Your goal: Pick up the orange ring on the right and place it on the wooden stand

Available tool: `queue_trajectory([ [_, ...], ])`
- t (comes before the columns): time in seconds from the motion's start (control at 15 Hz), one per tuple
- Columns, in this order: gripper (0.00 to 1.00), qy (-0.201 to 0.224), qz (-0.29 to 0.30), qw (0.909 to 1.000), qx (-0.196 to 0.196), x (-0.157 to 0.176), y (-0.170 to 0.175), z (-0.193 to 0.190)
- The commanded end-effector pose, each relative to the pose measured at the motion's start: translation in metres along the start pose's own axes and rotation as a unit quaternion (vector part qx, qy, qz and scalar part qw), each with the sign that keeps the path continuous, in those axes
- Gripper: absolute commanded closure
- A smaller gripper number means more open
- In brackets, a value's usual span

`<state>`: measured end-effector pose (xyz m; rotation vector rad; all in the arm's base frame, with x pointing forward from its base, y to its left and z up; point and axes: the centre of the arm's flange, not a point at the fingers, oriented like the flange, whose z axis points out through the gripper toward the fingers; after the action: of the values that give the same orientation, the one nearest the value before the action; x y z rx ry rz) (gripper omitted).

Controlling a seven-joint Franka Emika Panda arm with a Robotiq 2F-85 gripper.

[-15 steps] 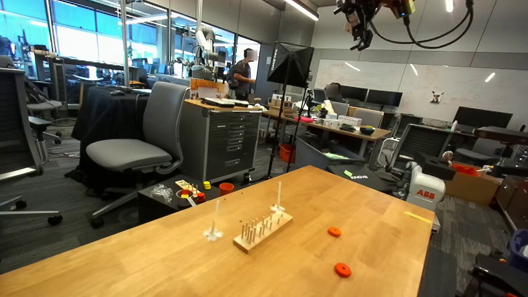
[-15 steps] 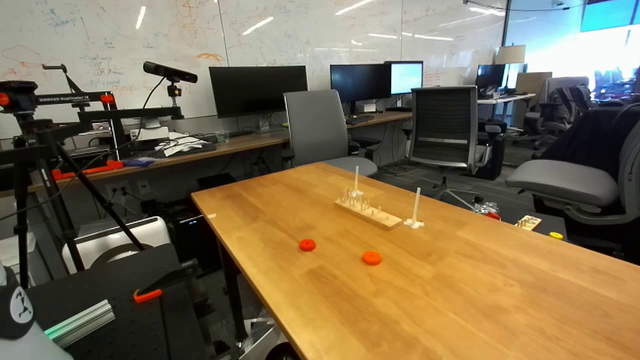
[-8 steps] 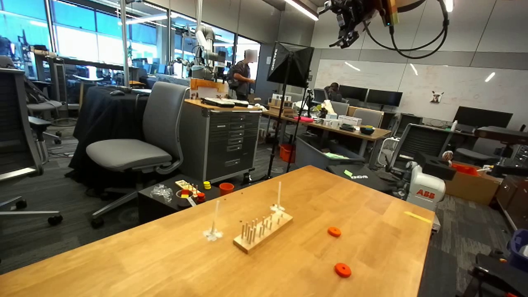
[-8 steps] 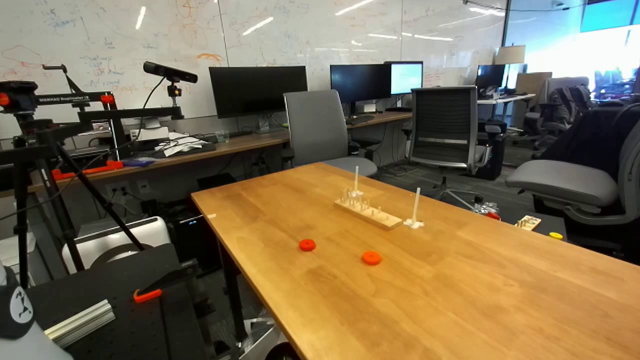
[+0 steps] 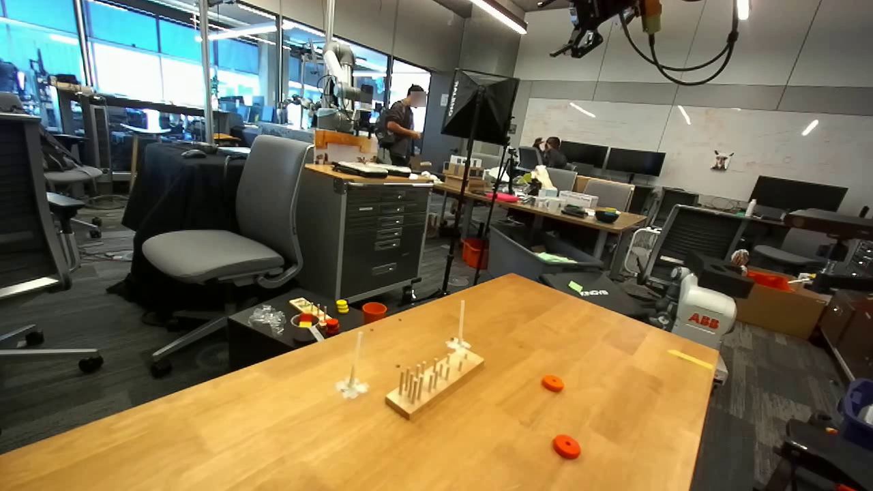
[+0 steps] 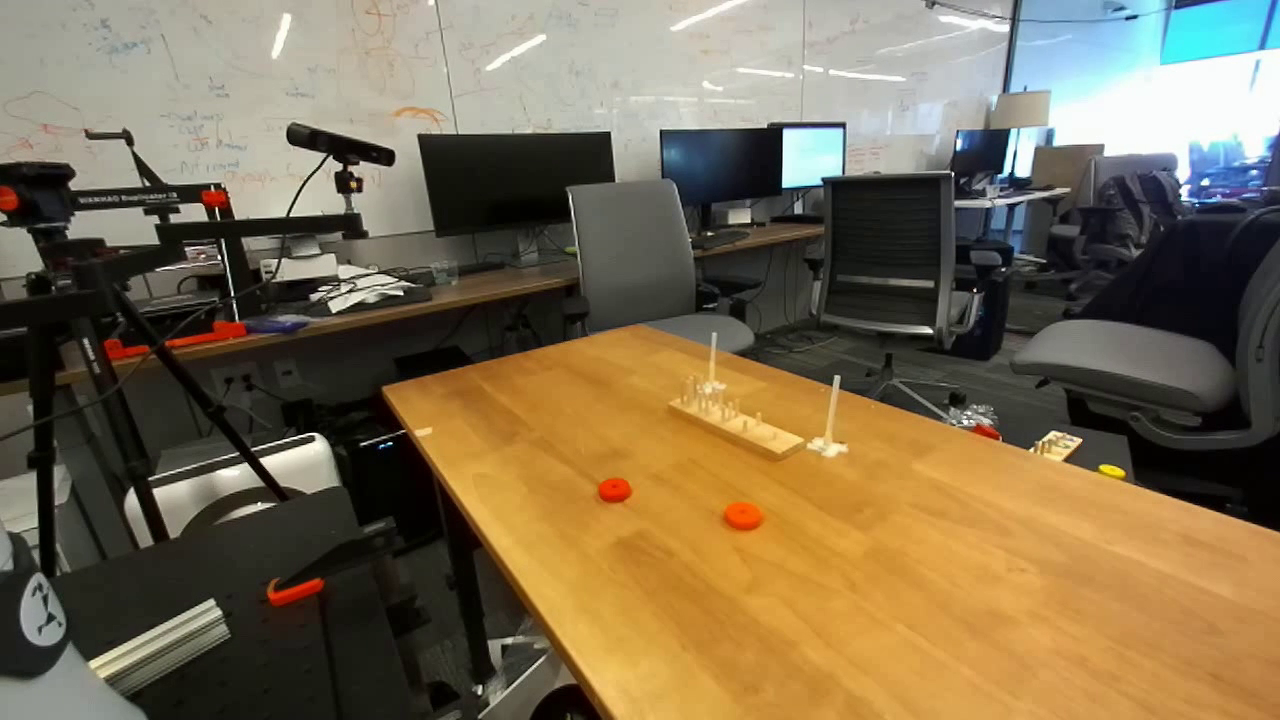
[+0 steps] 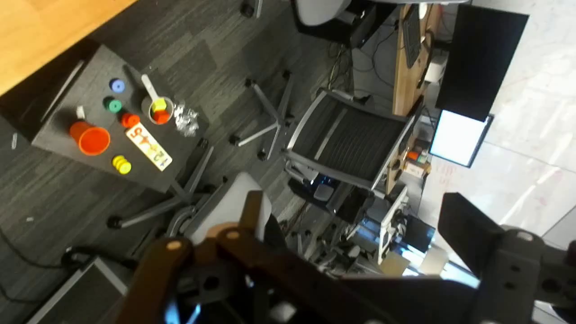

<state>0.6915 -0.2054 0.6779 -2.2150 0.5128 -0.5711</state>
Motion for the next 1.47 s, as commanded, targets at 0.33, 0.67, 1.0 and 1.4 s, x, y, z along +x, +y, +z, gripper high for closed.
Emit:
queue_trajectory([
  [0.33,0.00,0.124,-0.112,0.9777,-0.128,0.022,0.008,-0.019],
  [0.67,0.00,0.067,-0.124,0.9536,-0.266,0.000,0.023,-0.012],
  [1.0,0.00,-0.068,-0.131,0.9353,-0.321,-0.020,0.028,0.012],
  [1.4,0.00,-0.175,-0.128,0.9212,-0.323,-0.042,0.042,0.045],
])
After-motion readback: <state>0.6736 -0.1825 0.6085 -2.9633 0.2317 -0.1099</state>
